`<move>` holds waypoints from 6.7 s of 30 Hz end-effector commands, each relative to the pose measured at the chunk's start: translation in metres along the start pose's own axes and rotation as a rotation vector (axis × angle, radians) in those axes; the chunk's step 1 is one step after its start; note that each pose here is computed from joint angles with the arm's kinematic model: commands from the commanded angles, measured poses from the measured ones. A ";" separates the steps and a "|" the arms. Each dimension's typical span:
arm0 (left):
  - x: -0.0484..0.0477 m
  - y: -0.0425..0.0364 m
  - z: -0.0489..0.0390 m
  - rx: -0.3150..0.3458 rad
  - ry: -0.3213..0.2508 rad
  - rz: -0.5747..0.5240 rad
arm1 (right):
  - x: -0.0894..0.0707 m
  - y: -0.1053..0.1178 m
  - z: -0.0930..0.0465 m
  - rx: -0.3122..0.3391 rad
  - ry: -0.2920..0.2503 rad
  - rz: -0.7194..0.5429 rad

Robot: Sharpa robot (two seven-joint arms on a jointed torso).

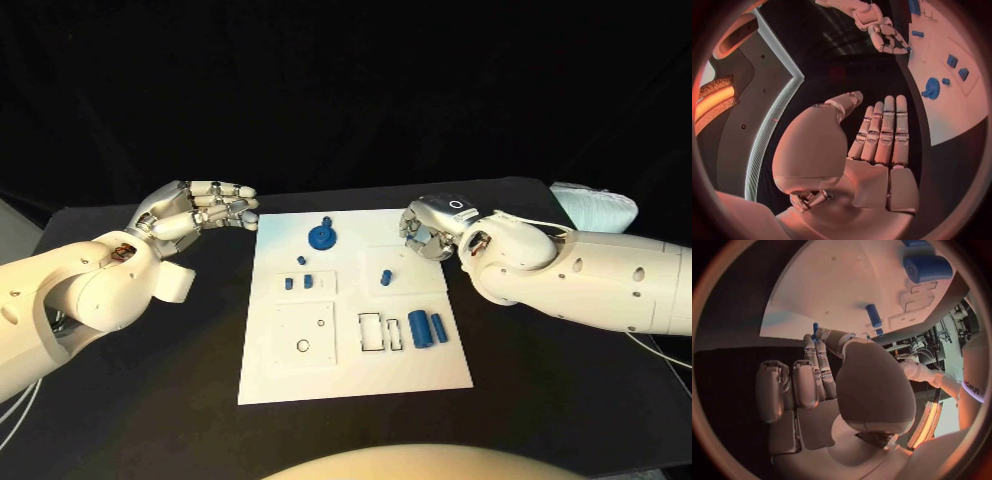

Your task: Assemble the parts on the task board

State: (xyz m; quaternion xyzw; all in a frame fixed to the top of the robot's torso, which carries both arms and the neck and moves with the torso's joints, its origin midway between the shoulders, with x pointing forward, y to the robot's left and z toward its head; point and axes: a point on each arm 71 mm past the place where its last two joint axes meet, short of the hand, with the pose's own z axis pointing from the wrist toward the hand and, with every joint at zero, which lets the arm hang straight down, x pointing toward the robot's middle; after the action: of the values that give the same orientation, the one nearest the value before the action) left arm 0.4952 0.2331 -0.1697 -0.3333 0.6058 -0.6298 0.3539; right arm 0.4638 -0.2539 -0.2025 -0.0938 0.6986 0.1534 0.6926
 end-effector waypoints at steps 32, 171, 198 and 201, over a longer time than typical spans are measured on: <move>0.0062 -0.0002 0.0070 0.018 -0.045 -0.031 | 0.015 0.134 -0.021 -0.359 0.058 0.111; 0.0070 0.0053 0.0099 -0.009 -0.027 -0.037 | 0.062 0.167 -0.021 -0.391 0.108 0.130; 0.0085 0.0049 0.0101 0.009 0.016 -0.049 | -0.009 0.076 -0.029 -0.243 0.157 0.238; 0.0112 0.0042 0.0098 0.020 0.043 -0.054 | -0.014 0.066 -0.028 -0.228 0.162 0.201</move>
State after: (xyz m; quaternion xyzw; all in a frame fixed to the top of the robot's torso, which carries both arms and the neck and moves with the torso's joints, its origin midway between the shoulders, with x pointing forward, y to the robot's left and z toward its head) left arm 0.5004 0.2233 -0.1763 -0.3497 0.6014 -0.6304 0.3444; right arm 0.4166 -0.2051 -0.1791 -0.0999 0.7145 0.2833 0.6318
